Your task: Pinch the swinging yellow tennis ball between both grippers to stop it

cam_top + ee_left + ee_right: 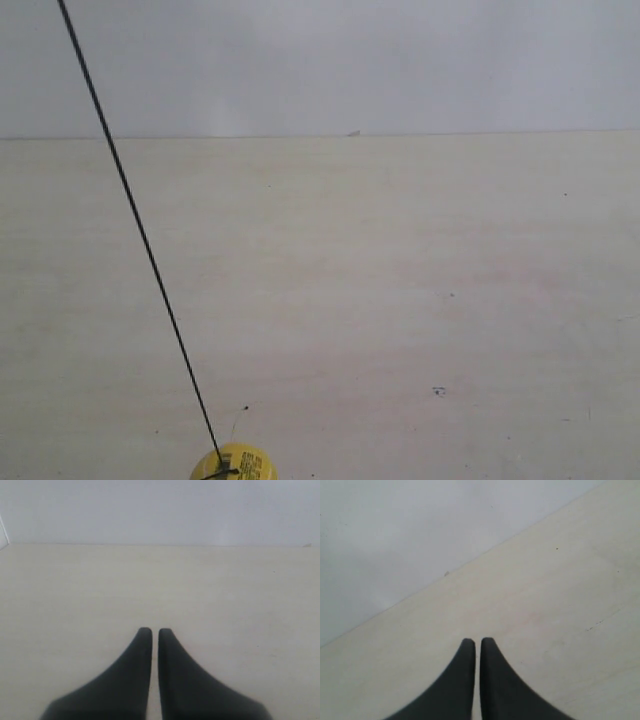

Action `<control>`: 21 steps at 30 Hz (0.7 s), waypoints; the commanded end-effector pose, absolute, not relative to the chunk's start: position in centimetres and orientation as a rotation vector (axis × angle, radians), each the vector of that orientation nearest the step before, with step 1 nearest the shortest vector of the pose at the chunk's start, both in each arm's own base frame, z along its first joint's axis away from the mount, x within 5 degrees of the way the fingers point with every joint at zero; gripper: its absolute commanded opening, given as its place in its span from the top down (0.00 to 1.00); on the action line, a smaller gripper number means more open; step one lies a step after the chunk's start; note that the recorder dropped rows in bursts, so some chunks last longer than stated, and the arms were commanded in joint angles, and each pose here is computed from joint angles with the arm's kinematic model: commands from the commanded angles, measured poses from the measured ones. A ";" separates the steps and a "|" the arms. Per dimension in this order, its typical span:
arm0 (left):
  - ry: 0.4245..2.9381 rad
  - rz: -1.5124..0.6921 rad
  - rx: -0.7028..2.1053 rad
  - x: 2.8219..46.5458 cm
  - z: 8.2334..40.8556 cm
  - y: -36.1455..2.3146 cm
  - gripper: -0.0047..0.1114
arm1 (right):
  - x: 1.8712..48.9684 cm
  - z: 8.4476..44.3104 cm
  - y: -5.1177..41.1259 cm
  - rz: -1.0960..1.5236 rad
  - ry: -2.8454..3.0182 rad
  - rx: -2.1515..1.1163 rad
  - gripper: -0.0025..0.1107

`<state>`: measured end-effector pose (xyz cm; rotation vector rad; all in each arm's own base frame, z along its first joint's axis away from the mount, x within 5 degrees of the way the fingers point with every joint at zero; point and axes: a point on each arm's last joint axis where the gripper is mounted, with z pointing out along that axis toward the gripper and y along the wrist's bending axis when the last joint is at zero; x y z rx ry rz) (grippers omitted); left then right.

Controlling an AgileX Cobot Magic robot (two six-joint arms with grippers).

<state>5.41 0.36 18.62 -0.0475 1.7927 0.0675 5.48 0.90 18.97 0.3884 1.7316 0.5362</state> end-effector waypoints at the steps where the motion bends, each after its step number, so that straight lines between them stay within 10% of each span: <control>1: 1.790 0.074 -0.041 5.4 18.5 0.4 0.92 | 5.2 18.0 0.9 0.508 1.845 0.401 0.98; 21: 1.790 0.074 -0.041 5.4 18.5 0.4 0.92 | 5.2 18.0 0.9 0.145 1.851 -0.090 0.98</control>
